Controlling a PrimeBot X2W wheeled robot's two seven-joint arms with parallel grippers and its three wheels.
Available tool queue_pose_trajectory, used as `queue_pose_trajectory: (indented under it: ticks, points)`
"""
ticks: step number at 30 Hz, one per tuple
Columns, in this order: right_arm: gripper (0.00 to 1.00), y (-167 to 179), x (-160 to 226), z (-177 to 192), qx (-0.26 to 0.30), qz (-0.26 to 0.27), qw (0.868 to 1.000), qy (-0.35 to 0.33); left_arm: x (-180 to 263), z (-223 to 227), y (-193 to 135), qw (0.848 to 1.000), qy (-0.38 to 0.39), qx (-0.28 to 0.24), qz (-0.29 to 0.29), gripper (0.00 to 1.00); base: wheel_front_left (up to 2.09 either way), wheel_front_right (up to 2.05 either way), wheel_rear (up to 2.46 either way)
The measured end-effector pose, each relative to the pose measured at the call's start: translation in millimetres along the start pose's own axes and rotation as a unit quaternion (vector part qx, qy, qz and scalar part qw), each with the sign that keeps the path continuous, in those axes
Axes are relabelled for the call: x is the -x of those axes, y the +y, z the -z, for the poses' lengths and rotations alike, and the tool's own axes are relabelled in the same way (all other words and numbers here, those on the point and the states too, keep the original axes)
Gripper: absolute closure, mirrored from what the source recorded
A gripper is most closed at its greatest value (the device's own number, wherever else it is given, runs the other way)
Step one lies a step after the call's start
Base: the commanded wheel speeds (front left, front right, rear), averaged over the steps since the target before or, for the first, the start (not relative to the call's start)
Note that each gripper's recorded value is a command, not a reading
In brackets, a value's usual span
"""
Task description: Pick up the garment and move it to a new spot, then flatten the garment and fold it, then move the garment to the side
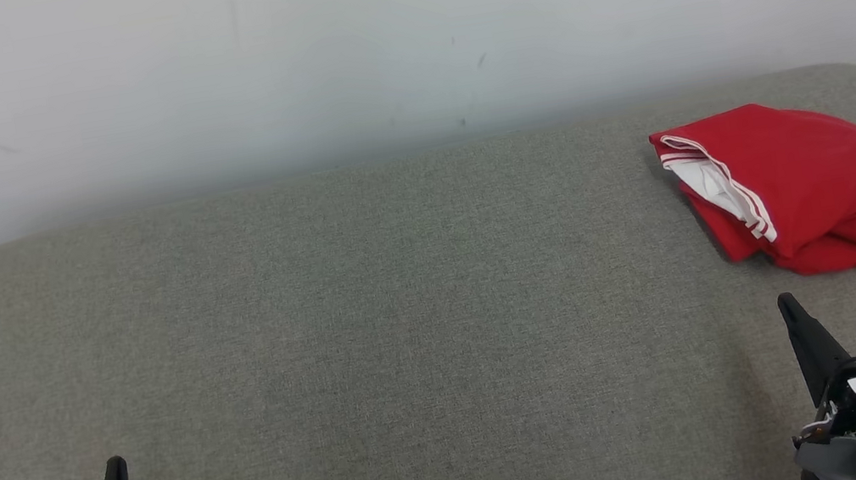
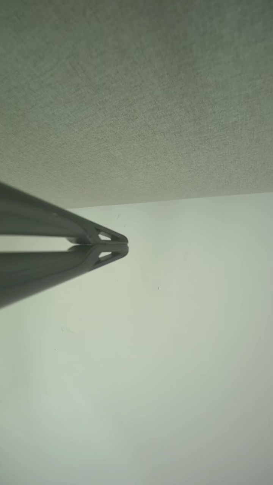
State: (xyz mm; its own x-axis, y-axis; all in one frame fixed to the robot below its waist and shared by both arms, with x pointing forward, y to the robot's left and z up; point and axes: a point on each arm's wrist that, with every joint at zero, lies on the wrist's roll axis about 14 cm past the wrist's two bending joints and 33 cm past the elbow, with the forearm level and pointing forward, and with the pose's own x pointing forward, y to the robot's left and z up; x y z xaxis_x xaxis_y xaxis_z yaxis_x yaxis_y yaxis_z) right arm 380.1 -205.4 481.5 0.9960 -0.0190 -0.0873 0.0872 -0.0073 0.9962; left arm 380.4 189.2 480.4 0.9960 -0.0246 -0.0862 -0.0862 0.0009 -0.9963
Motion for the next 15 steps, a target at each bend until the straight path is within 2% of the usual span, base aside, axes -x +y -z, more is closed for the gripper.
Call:
queue_pose_trajectory:
  ticks: [15]
  points:
    - [1.00, 0.3, 0.0, 0.0, 0.000, -0.001, 1.000, 0.000, 0.0, 0.0, 0.2, 1.000, 0.000, 0.000, 0.000, 1.00, 0.00, 0.00, 0.00]
